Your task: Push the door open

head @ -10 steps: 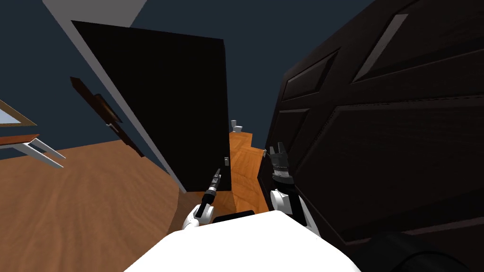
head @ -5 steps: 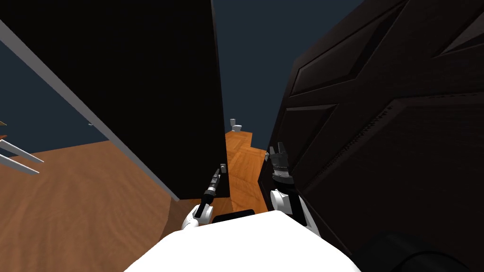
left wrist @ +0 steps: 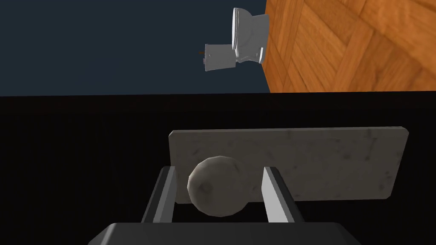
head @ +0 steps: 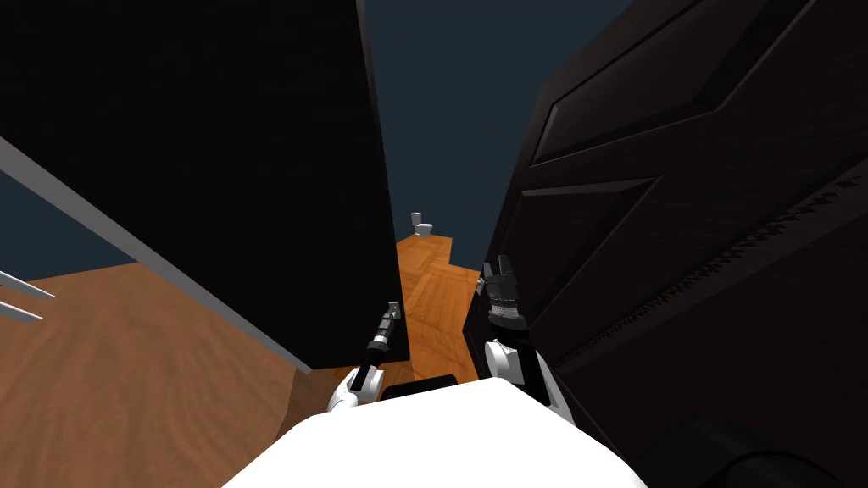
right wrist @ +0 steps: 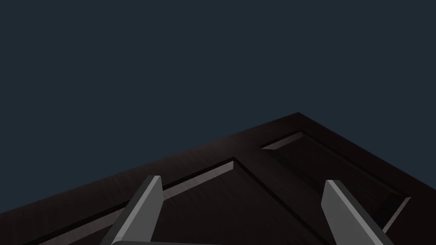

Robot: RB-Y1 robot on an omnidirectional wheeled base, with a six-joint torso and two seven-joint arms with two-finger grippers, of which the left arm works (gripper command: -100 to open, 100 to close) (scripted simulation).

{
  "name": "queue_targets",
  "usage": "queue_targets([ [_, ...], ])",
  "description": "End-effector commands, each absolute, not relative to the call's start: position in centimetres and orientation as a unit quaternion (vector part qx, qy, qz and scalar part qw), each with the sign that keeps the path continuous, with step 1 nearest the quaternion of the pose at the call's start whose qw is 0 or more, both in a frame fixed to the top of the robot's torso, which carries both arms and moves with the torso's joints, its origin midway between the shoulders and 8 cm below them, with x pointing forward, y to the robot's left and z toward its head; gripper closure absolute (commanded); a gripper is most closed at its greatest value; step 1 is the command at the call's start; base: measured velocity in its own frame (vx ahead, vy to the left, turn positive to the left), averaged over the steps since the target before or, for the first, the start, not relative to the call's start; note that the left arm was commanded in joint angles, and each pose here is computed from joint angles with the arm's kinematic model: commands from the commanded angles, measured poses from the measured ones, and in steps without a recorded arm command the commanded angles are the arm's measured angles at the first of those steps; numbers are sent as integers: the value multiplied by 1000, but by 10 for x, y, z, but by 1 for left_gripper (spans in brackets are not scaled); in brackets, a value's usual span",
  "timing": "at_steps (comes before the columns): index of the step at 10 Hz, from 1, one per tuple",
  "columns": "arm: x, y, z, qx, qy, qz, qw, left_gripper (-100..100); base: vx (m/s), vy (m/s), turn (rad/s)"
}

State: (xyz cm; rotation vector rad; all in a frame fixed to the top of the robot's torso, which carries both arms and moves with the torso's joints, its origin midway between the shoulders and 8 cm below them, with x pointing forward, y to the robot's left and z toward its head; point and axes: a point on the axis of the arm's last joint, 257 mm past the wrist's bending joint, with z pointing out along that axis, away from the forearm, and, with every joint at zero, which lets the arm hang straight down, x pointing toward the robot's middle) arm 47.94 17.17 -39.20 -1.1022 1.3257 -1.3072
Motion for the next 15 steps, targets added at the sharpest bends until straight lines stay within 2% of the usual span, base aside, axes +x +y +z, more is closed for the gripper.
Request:
queue_targets([
  [1, 479, 172, -392, -450, 541, -533, 470, 100, -24, 9, -15],
  [5, 479, 172, -392, -450, 541, -533, 470, 100, -9, 3, -1],
  [10, 484, 214, -391, -456, 537, -505, 499, 100, 151, 25, 71],
  [11, 483, 208, -394, -458, 539, -508, 492, -100, -9, -10, 104],
  [15, 484, 207, -393, -464, 533, -508, 491, -100, -185, -87, 47],
])
